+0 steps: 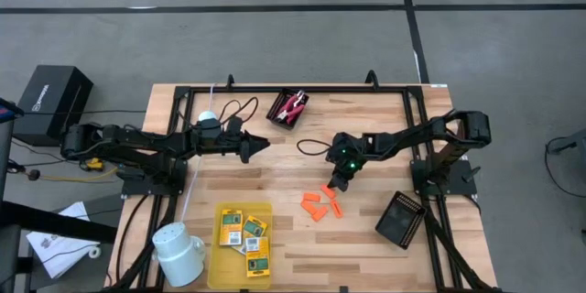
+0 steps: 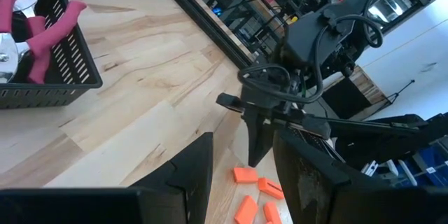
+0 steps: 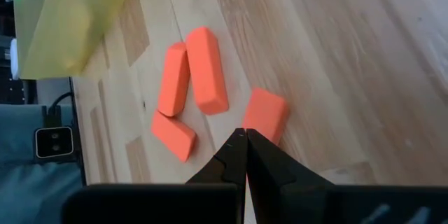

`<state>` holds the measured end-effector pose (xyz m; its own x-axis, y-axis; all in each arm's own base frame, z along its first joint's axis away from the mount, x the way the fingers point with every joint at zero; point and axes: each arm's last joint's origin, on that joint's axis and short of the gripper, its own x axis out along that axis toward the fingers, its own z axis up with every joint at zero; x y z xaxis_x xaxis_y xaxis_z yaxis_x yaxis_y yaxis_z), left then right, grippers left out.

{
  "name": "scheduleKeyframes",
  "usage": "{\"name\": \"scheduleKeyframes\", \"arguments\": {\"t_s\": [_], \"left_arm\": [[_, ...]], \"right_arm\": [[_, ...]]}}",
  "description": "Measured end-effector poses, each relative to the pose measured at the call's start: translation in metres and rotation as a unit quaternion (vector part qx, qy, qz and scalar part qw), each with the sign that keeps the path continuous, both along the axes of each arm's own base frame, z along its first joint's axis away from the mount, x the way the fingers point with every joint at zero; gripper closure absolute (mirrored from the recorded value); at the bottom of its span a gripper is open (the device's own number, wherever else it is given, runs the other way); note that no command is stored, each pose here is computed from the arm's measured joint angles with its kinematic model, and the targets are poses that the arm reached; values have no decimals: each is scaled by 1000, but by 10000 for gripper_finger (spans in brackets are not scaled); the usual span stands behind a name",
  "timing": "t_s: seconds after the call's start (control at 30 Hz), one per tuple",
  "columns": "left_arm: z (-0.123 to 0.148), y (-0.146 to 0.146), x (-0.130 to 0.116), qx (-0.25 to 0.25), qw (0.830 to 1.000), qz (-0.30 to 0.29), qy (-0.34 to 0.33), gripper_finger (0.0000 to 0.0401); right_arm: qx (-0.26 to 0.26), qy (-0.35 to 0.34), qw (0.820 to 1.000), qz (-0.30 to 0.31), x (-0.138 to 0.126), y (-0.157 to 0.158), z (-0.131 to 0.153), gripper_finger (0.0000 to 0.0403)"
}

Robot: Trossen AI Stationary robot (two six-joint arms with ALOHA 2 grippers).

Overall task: Pick & Place School Supplies
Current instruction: Put the orange eraser into the bottom black bin

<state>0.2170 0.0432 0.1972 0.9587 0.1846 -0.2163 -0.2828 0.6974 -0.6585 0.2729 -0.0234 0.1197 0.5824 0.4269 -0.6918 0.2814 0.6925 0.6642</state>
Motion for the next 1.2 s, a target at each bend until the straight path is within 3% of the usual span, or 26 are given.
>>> {"name": "scheduleKeyframes", "arguments": {"t_s": [1.2], "left_arm": [[0,0,0,3,1000,-1,1,256]], "right_arm": [[-1,11,1000,0,3,9,-8,403]]}}
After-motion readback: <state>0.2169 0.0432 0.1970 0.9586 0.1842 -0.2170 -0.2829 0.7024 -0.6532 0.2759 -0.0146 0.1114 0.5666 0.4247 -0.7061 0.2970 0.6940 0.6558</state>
